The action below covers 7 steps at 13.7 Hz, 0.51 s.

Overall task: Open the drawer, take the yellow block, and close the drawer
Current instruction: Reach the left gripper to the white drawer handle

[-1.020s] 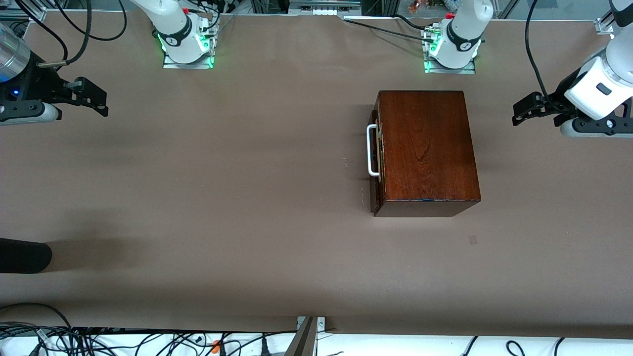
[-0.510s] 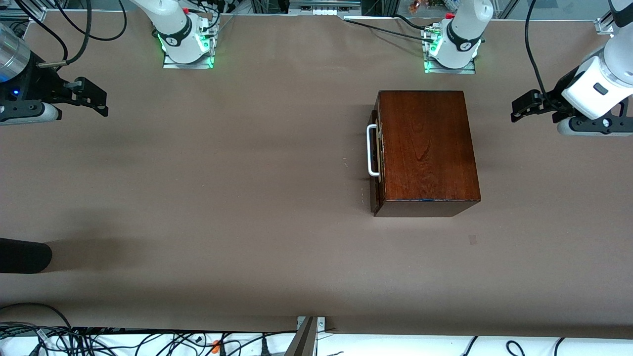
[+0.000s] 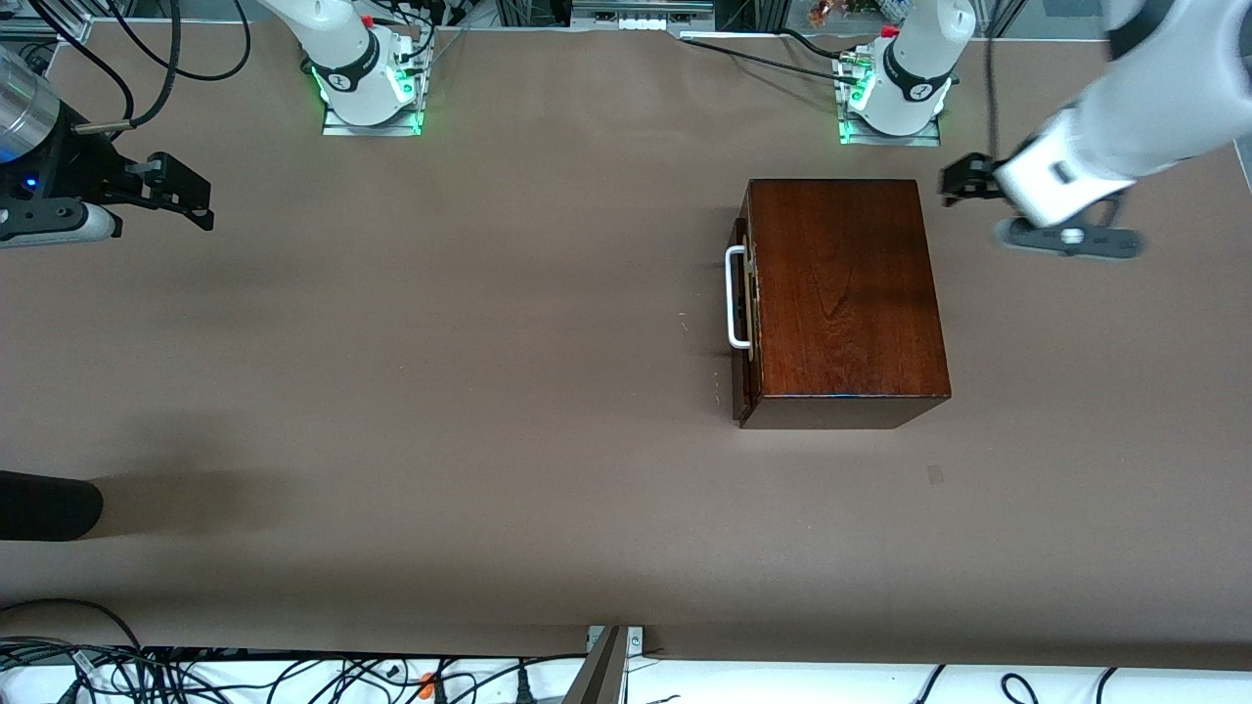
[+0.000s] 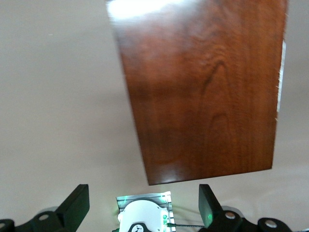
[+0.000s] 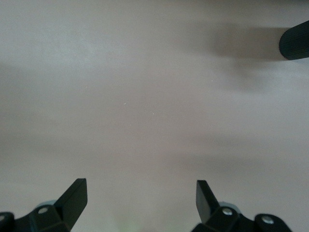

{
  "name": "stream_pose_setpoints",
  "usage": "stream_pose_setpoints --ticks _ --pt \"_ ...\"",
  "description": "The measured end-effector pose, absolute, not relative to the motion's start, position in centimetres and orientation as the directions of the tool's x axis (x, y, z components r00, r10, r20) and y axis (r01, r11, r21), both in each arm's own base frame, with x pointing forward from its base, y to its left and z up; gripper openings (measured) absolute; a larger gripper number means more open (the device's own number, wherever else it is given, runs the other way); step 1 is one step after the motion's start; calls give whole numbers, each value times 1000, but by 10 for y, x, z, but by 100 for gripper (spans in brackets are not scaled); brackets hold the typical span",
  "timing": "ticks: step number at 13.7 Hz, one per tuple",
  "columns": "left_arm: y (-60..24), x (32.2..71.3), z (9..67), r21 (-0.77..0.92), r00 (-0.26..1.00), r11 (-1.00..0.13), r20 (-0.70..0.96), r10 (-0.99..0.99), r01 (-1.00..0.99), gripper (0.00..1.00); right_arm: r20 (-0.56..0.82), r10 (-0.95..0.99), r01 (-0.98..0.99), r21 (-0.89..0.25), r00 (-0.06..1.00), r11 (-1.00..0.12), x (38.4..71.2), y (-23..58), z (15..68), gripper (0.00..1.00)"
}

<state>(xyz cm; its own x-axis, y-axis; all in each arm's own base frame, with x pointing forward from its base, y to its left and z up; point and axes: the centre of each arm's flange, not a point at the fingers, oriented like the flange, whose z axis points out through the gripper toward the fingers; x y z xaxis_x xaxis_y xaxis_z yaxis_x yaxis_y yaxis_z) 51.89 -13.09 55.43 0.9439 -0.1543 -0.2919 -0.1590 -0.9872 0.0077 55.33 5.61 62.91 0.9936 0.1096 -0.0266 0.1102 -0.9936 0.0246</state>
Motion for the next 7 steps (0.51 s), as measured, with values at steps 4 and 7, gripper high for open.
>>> stream_pose_setpoints --ticks 4,7 --pt "-231 527 503 8 952 -986 -258 -162 -165 100 -27 109 110 24 994 -994 553 56 629 100" --pt "-308 521 459 10 965 -990 -223 -141 -142 100 -27 109 110 24 994 -994 553 56 629 100"
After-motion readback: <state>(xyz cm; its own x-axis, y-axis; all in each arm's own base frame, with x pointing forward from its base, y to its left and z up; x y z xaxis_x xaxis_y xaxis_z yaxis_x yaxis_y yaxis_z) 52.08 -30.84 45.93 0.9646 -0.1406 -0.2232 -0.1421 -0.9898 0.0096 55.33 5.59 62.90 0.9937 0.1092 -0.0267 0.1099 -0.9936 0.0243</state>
